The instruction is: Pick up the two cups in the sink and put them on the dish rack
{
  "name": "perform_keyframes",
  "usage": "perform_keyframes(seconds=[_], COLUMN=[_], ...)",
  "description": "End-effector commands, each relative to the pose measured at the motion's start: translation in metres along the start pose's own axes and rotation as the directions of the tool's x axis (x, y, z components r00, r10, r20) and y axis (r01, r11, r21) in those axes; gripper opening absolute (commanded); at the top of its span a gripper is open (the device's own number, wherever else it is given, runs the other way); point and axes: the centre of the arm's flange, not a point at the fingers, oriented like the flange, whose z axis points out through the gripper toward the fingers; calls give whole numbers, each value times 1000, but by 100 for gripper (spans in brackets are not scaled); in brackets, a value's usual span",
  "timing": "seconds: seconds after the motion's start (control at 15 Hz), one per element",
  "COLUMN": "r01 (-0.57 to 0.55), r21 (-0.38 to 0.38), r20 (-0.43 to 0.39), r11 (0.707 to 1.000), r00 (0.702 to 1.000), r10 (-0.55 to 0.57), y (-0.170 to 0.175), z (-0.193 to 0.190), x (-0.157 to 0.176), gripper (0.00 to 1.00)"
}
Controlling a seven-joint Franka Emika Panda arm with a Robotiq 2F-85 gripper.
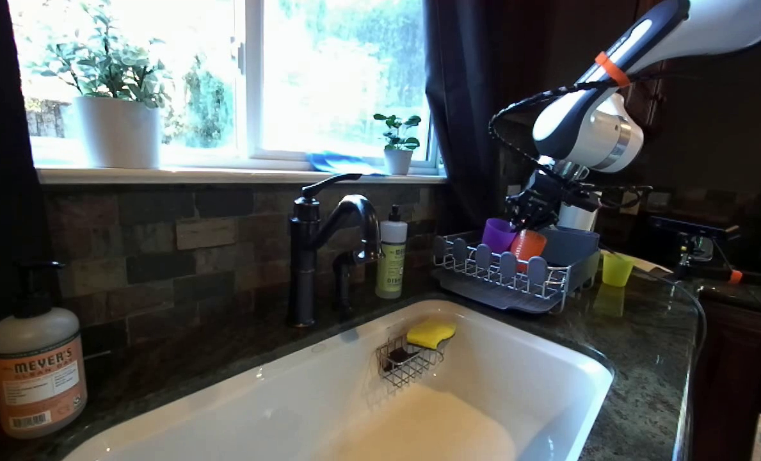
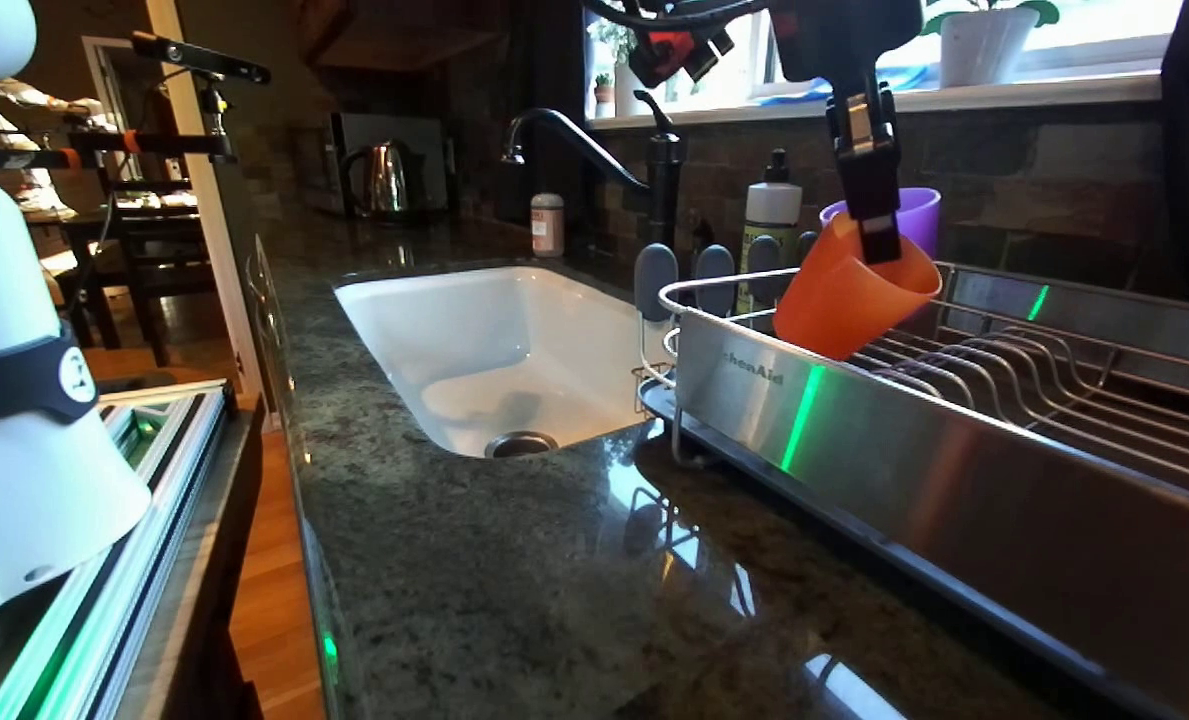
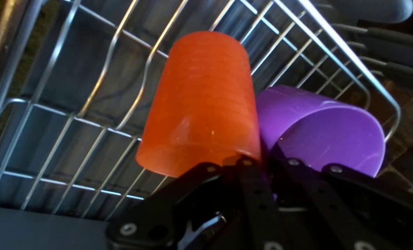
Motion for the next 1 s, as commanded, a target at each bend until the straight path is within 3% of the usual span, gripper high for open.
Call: perform_keyframes(seconds=[0.0, 0.13, 0.2, 0.27, 0.4, 0.6, 0.73, 0.87, 0.93], r01=[-46, -60, -63, -63, -31, 43, 137, 296, 345], r21=[-67, -88, -87, -81, -73, -171, -192, -186, -176], r20=[29, 34, 42, 37, -12, -121, -159, -118, -96], r11=[997, 994, 994, 995, 997, 984, 972, 937, 922], r00=[998, 997, 997, 997, 999, 991, 973, 940, 926], r10=[48, 63, 66, 66, 31, -64, -169, -321, -365], y=[-4, -2, -3, -6, -14, -28, -31, -47, -57], z=[16, 24, 23, 17, -14, -72, -86, -81, -77], x=[6, 5, 4, 2, -2, -21, -30, -53, -70], gripper=[3, 3, 36, 36, 50, 73, 88, 100, 100])
